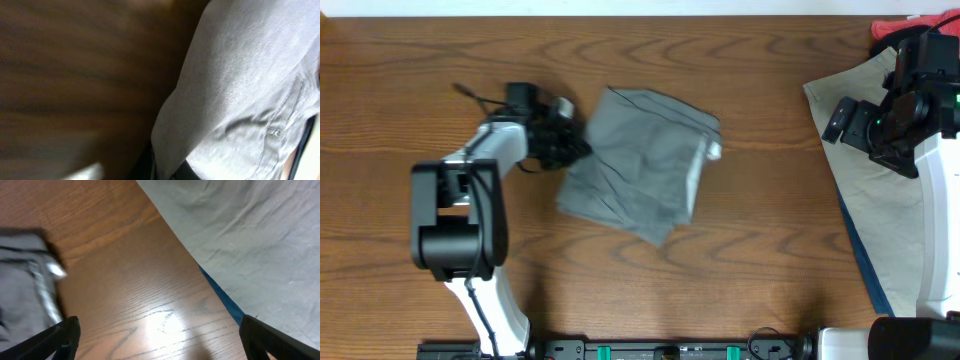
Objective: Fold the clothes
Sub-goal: 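Drag the folded shorts to the far left corner with the left gripper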
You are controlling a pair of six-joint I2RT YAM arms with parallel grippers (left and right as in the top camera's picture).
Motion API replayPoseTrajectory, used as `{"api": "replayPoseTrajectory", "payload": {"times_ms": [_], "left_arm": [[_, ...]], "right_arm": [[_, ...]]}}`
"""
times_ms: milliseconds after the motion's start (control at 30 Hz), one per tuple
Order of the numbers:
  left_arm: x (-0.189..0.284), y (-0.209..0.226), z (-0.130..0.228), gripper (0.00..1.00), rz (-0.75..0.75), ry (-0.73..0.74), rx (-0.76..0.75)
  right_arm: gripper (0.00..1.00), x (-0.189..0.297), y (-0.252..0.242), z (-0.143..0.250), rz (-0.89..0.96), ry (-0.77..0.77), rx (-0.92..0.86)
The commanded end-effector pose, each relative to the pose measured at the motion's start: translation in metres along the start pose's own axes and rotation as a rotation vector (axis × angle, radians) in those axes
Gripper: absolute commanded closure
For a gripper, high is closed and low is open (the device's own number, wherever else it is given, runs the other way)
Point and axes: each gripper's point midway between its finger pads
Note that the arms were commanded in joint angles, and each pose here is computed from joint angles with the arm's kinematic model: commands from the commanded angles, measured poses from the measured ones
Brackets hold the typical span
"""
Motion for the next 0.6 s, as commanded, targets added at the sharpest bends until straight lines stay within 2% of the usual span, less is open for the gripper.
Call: {"api": "replayPoseTrajectory", "payload": {"times_ms": [0, 133, 267, 367, 567], "left_arm": [[0.029, 0.051, -0.039, 0.94, -0.043, -0.149, 0.213], [0.078, 0.117, -0.077, 0.94, -0.102, -0.353, 0.437], [0.129, 0.173, -0.095, 0.92, -0.091, -0.52, 0.659], [0.152, 0.201, -0.092, 0.9, -0.077, -0.573, 0.805], [0.161, 0.217, -0.08, 0.9, -0.091, -0.563, 0.875]], "right_arm": [[0.01, -0.001, -0.001, -0.001, 0.003, 0.003, -0.016], [0.01, -0.001, -0.001, -0.001, 0.003, 0.003, -0.016], [0.01, -0.001, -0.001, -0.001, 0.003, 0.003, -0.016], [0.01, -0.001, -0.001, -0.001, 0.003, 0.003, -0.016], [0.01, -0.001, -0.001, -0.001, 0.003, 0.003, -0.016]]}}
Point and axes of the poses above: each gripper's point midway between its finger pads, its own x axis back along the fingers, its own y axis along the line the jaws close on, z = x × y, and after that the axes turned 1 degree about -x, right-handed
